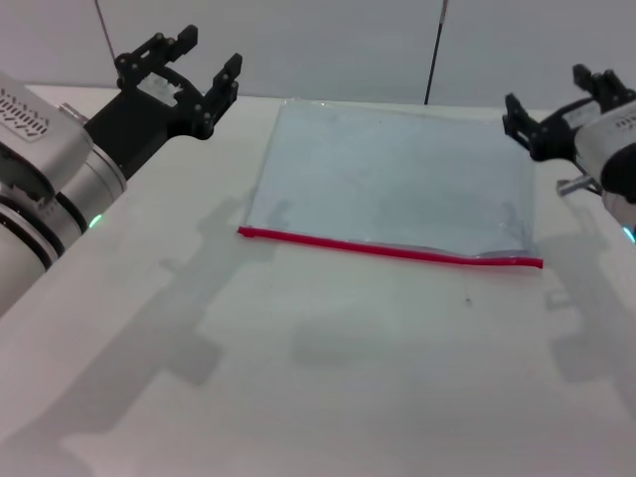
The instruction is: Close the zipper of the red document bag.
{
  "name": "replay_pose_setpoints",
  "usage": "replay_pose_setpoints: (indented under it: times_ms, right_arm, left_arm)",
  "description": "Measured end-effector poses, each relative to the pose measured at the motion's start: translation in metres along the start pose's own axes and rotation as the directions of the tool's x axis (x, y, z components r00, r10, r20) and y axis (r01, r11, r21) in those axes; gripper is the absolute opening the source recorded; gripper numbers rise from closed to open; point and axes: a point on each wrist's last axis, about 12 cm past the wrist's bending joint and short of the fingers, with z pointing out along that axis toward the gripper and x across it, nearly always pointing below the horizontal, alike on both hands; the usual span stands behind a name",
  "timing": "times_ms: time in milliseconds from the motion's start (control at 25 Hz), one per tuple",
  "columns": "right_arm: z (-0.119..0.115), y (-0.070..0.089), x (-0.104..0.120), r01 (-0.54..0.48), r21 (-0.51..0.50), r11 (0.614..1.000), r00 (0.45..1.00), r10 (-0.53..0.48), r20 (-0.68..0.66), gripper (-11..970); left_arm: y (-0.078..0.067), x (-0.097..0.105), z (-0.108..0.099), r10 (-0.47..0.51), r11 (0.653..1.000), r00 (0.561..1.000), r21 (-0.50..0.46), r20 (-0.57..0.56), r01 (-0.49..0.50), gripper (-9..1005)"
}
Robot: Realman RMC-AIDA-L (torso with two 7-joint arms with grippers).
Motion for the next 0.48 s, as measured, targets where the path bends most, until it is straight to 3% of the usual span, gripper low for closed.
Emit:
replay_pose_setpoints:
  times_ms: [200, 480]
  right_arm:
    - [0.002, 0.008, 0.003, -0.088, 0.132, 0.987, 0.995, 0.080, 0.063, 820]
    - [0.005, -0.005, 0.024, -0.257, 0.210, 0.943, 0.964, 0.235, 0.125, 819]
  left_arm:
    - [-0.001, 0.006, 0.001, -0.010, 1.000, 1.000, -0.002, -0.016, 0.010, 553]
    - [0.000, 0.009, 0.005, -0.037, 0.999, 0.999, -0.012, -0.010, 0.037, 553]
